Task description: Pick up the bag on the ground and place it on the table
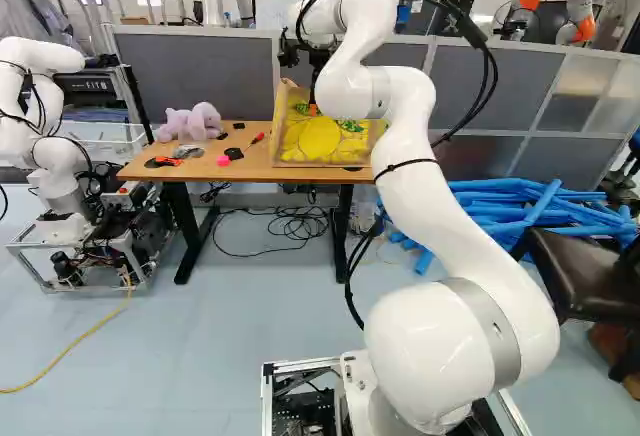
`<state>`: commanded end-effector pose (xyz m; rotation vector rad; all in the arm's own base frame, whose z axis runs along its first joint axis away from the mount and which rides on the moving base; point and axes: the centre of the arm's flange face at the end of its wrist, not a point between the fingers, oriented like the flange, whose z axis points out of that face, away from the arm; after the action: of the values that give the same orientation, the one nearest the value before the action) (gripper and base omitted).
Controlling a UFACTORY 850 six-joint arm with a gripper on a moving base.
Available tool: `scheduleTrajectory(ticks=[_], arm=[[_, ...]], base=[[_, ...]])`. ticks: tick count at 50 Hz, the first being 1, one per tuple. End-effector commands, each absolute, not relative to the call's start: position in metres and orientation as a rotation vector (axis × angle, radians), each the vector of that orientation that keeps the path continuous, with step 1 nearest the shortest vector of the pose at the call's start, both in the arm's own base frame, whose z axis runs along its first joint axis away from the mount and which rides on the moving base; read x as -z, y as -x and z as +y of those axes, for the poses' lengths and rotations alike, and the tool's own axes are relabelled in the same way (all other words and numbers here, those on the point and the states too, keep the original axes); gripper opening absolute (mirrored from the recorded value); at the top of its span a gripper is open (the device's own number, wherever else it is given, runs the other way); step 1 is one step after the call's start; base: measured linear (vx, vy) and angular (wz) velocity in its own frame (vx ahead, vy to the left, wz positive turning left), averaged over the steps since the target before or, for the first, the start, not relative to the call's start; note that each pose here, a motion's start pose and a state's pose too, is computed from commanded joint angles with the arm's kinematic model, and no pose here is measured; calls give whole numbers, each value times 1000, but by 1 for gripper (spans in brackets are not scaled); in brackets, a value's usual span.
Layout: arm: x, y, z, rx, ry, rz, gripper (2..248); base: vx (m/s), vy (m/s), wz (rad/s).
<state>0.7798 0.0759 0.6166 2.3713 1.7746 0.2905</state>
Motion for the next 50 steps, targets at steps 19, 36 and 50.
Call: scheduleTrajectory(ticks=[19, 36, 50], arm=[[-645, -768, 78, -352, -2378, 1771, 247], [-670, -756, 80, -416, -2391, 1771, 247], [-691, -745, 82, -463, -2401, 1774, 247]], base=[[0, 0, 0], [0, 0, 0], [0, 0, 0]])
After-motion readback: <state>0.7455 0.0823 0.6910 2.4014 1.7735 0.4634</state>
